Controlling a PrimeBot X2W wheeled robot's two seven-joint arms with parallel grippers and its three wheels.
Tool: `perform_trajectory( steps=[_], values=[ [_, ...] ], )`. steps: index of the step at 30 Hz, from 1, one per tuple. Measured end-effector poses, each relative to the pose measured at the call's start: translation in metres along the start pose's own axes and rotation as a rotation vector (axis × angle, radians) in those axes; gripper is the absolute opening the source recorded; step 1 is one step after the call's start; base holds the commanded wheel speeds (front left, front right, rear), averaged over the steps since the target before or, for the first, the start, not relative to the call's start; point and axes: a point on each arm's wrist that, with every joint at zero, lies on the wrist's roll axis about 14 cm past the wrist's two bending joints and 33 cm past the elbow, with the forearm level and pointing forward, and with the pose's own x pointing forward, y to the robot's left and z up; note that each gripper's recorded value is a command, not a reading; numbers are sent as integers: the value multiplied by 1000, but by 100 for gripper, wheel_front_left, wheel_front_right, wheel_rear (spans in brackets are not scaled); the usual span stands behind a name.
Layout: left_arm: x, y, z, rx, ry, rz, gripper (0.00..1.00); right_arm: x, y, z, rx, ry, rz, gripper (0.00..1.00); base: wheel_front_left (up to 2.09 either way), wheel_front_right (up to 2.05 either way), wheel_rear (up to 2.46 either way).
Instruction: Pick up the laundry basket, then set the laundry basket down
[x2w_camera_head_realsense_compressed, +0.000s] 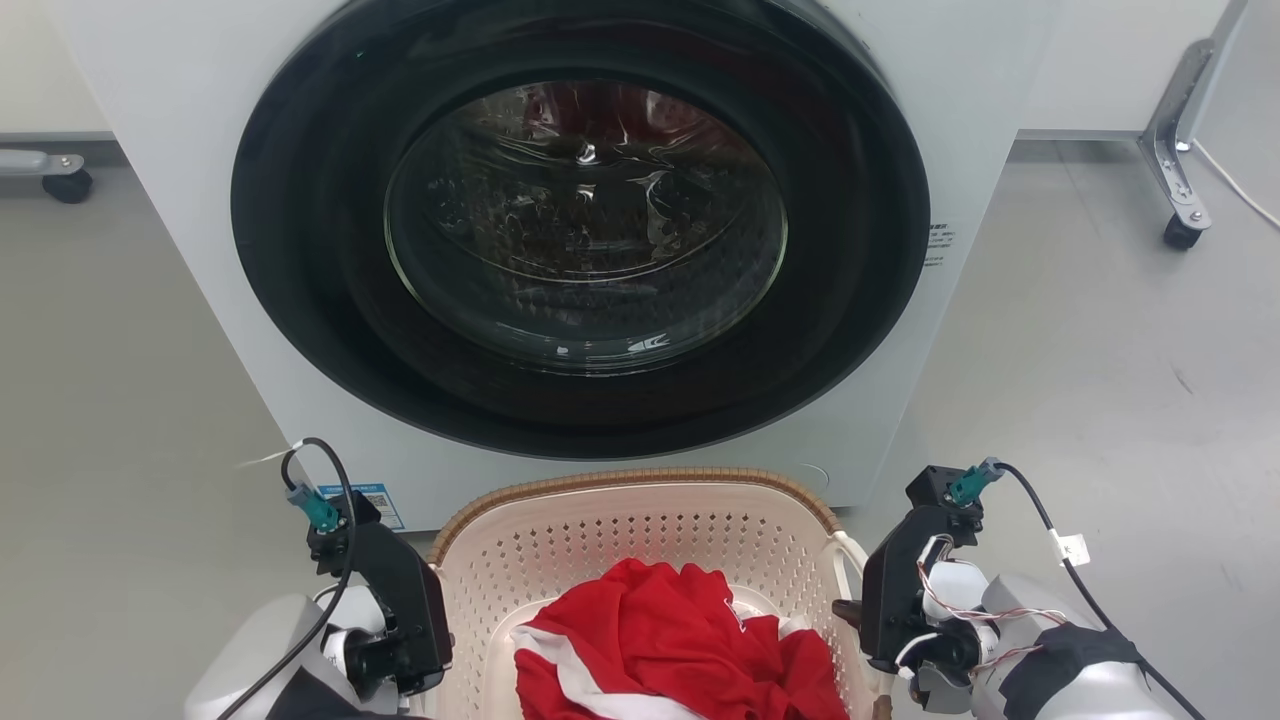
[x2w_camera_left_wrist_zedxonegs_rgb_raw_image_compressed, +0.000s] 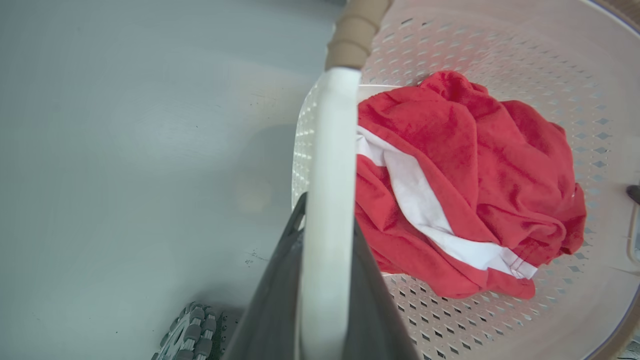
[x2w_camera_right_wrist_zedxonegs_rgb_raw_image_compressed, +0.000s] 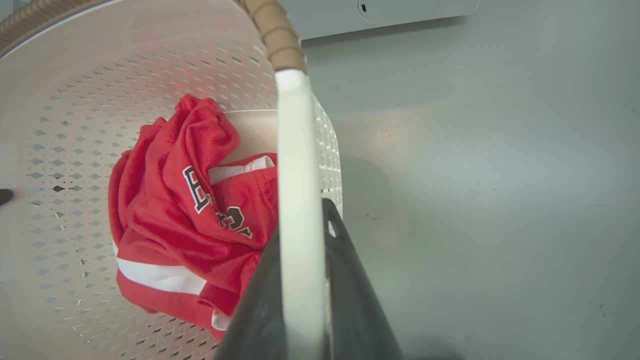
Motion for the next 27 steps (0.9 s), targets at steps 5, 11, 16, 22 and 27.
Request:
perform_trajectory(
  steps=[5,11,16,22,27],
  values=[
    [0,1,-1,-1,1,1,0,1,1,-1,6,3,5,0,0,0,0],
    [0,1,0,-6,-6,0,0,1,2,-1,2,4,8,0,0,0,0],
    [0,2,0,-3,-14,2,0,1,2,0,3,3,11,0,0,0,0],
    [1,2,4,12,-37,4,0,2,2,1,-3,-7,12,0,0,0,0],
    [4,3,11,6,-82,5,0,5,1,4,-2,-26,14,0,0,0,0]
  ],
)
